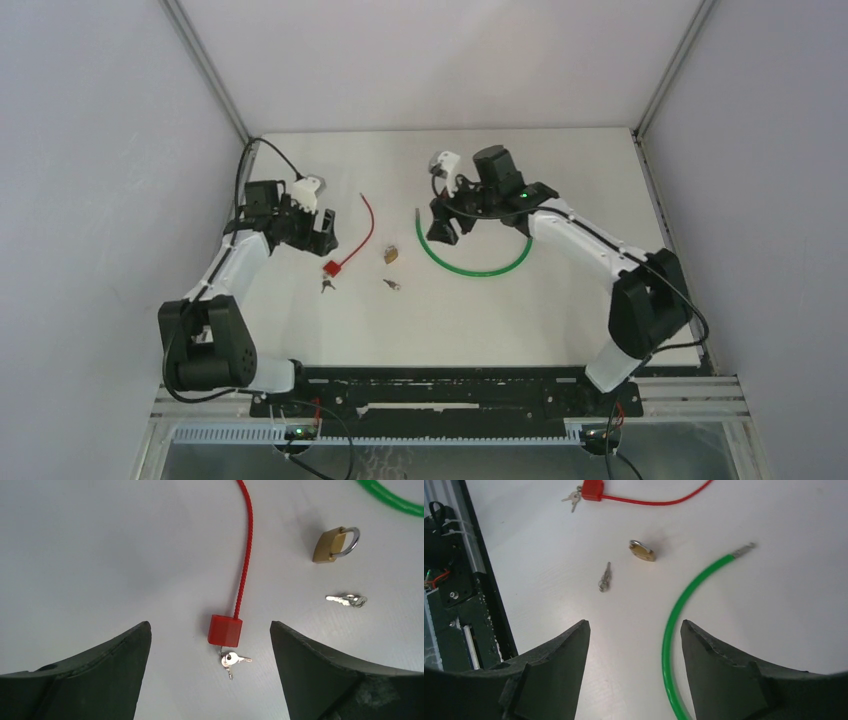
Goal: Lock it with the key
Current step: Place the key at the center of the board, then pick up the lock from the center of the board.
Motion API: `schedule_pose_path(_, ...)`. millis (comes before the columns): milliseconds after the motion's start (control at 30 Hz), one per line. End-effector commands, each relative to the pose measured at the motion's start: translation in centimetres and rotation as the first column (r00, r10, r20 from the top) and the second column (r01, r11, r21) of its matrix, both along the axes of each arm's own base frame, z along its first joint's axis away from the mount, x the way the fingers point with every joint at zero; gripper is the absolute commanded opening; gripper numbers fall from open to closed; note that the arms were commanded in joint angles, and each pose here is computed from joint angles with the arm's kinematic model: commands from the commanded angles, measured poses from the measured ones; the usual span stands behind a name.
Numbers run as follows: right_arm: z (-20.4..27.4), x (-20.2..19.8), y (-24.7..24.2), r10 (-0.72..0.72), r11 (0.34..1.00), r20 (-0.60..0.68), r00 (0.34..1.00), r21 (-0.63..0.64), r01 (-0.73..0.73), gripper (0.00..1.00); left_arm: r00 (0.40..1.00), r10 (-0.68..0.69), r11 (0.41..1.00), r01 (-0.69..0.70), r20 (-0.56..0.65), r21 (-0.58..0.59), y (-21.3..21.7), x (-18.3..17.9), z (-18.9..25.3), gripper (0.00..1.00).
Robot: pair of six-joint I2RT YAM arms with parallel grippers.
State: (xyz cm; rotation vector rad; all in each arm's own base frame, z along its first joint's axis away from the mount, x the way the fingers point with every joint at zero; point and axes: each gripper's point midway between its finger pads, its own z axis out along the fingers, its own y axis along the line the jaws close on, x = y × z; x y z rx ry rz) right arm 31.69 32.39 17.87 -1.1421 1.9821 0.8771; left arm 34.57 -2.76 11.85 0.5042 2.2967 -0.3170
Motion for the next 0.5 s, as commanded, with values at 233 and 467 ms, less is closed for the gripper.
schedule_pose_path(233, 8.8, 2.3, -11.0, -0.299, 0.952, 0.221, 0.928, 0.139, 0.273, 0.84, 0.995, -0.035, 0.988, 0.049, -0.095, 0.147, 1.0, -1.4, -4.2, 0.98)
schedule_pose_path(467, 11.2, 2.0, -15.9, -0.431, 0.899, 0.264, 0.863, 0.208, 0.386, 1.00, 0.982, -0.058, 0.974, 0.095, -0.178, 0.205, 0.3, -2.3, -6.6, 0.93)
